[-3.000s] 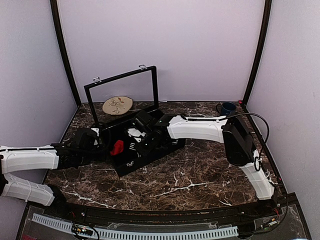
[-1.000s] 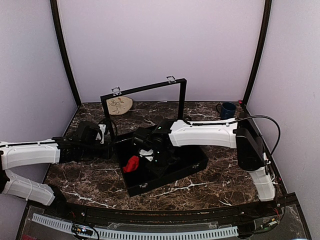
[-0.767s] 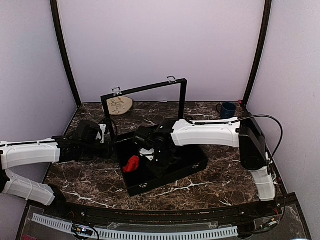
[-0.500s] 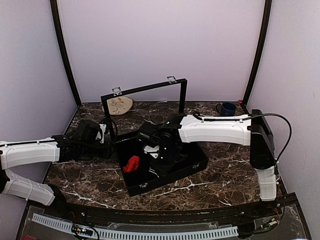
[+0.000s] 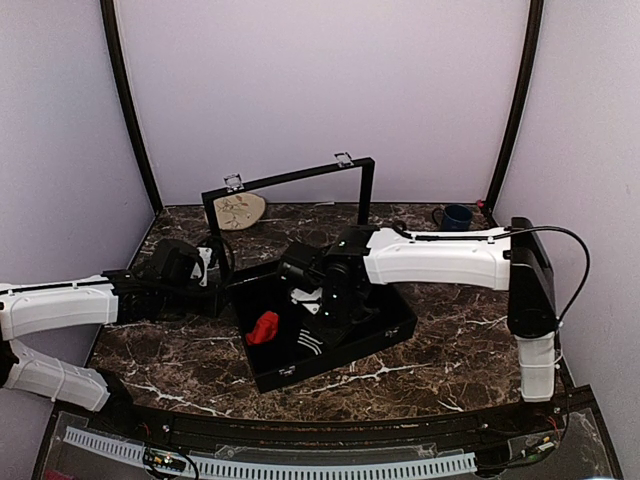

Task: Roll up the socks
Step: Place the sock in the storage box, then adjust the sock in the storage box.

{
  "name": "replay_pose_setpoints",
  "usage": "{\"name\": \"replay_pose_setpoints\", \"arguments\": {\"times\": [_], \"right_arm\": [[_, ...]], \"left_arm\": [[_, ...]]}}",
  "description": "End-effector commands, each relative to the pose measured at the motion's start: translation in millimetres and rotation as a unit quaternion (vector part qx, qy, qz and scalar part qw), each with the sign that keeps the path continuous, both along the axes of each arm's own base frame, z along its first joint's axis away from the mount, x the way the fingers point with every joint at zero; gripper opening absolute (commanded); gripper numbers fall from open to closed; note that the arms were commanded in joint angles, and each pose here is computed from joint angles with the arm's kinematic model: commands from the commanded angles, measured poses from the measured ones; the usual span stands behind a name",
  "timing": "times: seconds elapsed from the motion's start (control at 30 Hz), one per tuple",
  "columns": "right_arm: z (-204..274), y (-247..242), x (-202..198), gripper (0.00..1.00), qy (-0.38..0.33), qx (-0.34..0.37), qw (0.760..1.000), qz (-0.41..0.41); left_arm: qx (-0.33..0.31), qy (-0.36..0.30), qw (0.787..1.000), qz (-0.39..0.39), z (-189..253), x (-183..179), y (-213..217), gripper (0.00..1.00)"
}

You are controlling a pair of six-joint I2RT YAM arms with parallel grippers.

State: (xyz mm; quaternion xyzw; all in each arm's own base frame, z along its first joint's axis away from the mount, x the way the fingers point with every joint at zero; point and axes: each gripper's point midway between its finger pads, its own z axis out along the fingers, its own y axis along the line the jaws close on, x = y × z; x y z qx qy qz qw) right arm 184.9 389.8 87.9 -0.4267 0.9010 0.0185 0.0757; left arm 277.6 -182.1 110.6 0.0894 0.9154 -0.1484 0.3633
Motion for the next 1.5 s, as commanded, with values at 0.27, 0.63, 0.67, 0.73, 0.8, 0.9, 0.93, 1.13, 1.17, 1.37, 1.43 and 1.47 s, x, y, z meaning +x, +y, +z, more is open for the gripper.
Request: {"name": "replay_pose_setpoints", "arguments": {"times": [0.27,0.63,0.67,0.73,0.8,0.9,0.93,1.13,1.17,1.37,1.43,1.47], "right_arm": [[4.3,37.7,25.6,0.0,-0.019,0.057,0.998,-0.003],[-21.1,49.3,21.0,0.0,0.018,0.061,0.998,0.005],[-21.6,50.0,20.4,0.0,0.019,0.063,0.998,0.006],[-24.2,49.6,17.7,0.0,0.026,0.063,0.998,0.006],[-28.9,48.8,14.8,0.0,0.035,0.062,0.997,0.007],[-36.7,48.2,10.2,0.0,0.046,0.058,0.997,0.01],[-38.4,48.7,8.2,0.0,0.049,0.058,0.997,0.011],[-48.9,47.5,0.7,0.0,0.06,0.05,0.997,0.015],[-50.1,46.6,0.3,0.0,0.062,0.049,0.997,0.015],[-52.5,43.2,1.6,0.0,0.056,0.041,0.997,0.016],[-45.5,44.2,5.9,0.0,0.045,0.042,0.998,0.015],[-38.8,46.3,9.9,0.01,0.034,0.045,0.998,0.015]], "left_arm": [[0.008,-0.006,1.0,0.026,4.1,-0.3,13.6,0.22],[0.01,-0.001,1.0,0.023,-0.7,0.5,11.3,0.22],[0.01,-0.001,1.0,0.022,-1.1,0.9,10.8,0.22],[0.011,-0.001,1.0,0.021,-1.9,1.7,10.2,0.22],[0.011,0.0,1.0,0.019,-2.8,2.5,9.0,0.22],[0.011,0.001,1.0,0.016,-3.2,4.0,6.8,0.22],[0.01,0.001,1.0,0.016,-3.4,4.6,6.2,0.22],[0.008,0.004,1.0,0.016,-4.8,5.7,4.2,0.22],[0.007,0.005,1.0,0.016,-4.9,5.8,3.9,0.22],[0.009,0.008,1.0,0.019,-7.1,4.9,5.2,0.22],[0.01,0.007,1.0,0.02,-6.2,4.6,6.1,0.22],[0.01,0.005,1.0,0.021,-5.0,5.0,6.9,0.22]]}}
